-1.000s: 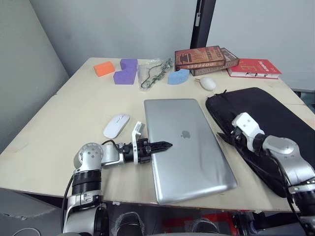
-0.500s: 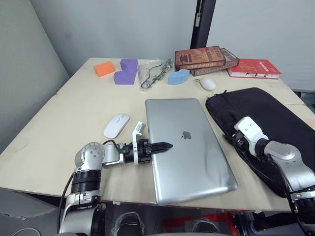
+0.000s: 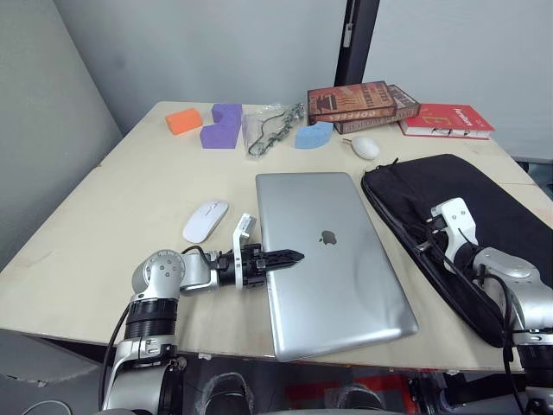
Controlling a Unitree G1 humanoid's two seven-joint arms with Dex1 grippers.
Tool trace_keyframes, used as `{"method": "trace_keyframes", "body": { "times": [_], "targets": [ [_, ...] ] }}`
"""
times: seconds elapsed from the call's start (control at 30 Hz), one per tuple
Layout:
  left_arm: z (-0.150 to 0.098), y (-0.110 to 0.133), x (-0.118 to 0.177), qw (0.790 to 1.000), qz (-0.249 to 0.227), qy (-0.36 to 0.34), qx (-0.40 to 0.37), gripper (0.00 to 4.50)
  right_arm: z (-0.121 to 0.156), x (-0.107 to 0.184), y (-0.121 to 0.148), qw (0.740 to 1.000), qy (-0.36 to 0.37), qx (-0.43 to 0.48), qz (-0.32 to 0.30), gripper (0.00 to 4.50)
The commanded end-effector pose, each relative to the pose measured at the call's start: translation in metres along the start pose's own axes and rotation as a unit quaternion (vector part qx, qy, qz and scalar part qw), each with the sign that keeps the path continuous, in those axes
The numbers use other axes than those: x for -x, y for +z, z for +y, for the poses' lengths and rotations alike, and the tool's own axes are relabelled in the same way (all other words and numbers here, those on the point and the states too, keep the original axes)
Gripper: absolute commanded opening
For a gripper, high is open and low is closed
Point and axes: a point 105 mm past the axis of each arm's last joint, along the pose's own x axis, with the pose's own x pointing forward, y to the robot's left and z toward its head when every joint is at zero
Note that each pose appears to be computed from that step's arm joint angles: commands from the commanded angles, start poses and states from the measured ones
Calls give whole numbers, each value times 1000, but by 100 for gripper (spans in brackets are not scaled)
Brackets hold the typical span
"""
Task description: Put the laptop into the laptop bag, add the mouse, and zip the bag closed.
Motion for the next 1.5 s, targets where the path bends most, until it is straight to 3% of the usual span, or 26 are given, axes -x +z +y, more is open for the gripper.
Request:
{"method": "trace_keyframes", "body": {
  "times": [0.03,0.17,0.27,0.37,1.07,1.3,1.5],
  "targets": [
    [-17,10,-7,999,-2,-38,-8,39,5,4,44,998,9,-9,-59,3],
    [-23,27,-13,998,-21,-55,20,39,6,5,63,997,7,-15,-69,3],
    [-11,23,-22,999,11,-5,33,39,6,5,73,997,5,-20,-76,3],
    [-14,26,-26,999,3,-14,29,39,7,5,79,997,3,-18,-78,3],
    [-40,38,-45,997,-17,-78,-7,39,15,3,74,998,3,-14,-64,3],
    [-45,43,-58,996,-26,-90,-6,39,35,-2,74,997,33,-29,-67,3],
    [-49,41,-87,995,-22,-99,-1,39,61,-6,92,991,56,-67,-97,3]
  ]
}}
